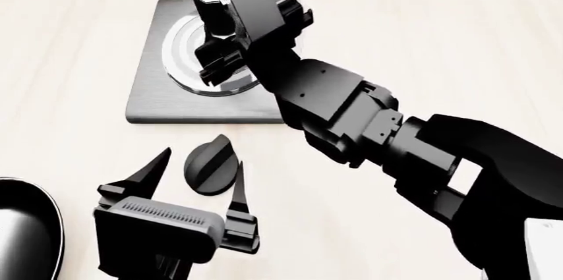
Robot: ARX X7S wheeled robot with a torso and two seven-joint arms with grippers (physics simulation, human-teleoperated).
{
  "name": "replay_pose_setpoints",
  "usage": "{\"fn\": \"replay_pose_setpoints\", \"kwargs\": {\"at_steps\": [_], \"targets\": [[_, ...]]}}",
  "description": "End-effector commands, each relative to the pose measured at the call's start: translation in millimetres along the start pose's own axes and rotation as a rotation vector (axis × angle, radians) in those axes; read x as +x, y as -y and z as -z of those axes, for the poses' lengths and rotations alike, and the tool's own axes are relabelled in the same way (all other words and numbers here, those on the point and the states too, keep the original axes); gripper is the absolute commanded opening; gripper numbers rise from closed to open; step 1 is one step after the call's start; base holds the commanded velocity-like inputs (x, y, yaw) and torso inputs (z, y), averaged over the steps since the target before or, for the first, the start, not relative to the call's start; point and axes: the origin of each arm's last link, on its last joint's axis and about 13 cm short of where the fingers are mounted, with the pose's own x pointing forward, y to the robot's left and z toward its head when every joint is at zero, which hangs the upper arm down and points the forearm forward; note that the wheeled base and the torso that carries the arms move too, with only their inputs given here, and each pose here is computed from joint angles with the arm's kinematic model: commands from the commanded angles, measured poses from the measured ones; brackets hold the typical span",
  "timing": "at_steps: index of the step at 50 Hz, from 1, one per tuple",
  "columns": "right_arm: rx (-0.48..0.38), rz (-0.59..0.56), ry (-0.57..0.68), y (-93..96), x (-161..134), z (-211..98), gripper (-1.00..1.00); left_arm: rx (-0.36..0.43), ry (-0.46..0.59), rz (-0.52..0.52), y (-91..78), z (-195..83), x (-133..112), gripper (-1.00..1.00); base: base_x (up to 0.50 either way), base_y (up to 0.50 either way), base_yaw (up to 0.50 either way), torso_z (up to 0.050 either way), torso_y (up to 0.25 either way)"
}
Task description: Turn on the stove and put the moka pot on it.
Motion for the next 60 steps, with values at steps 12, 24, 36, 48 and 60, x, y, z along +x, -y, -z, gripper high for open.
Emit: {"fn": "replay_pose_setpoints", "kwargs": {"at_steps": [12,24,36,48,60], "targets": [[0.011,-0.033,0.093,7.0,-54,-14,1.00,-0.011,0.027,-0.008,-0.5,-2,4,1.00,0.00,0.00,0.00,0.000,0.000],[0.057,0.004,0.158,14.6,-89,-27,1.00,-0.010,0.029,-0.010,-0.8,-2,4,1.00,0.00,0.00,0.00,0.000,0.000],[0.075,0.068,0.189,13.5,-138,-21,1.00,-0.005,0.033,-0.008,0.9,-1,2,1.00,0.00,0.00,0.00,0.000,0.000],[0.134,0.089,0.166,-3.8,-184,0,1.00,0.011,0.042,0.000,2.7,-5,1,1.00,0.00,0.00,0.00,0.000,0.000],[0.148,0.104,0.165,-4.5,-206,-2,1.00,0.248,0.053,-0.010,-11.9,-19,9,1.00,0.00,0.00,0.00,0.000,0.000]]}}
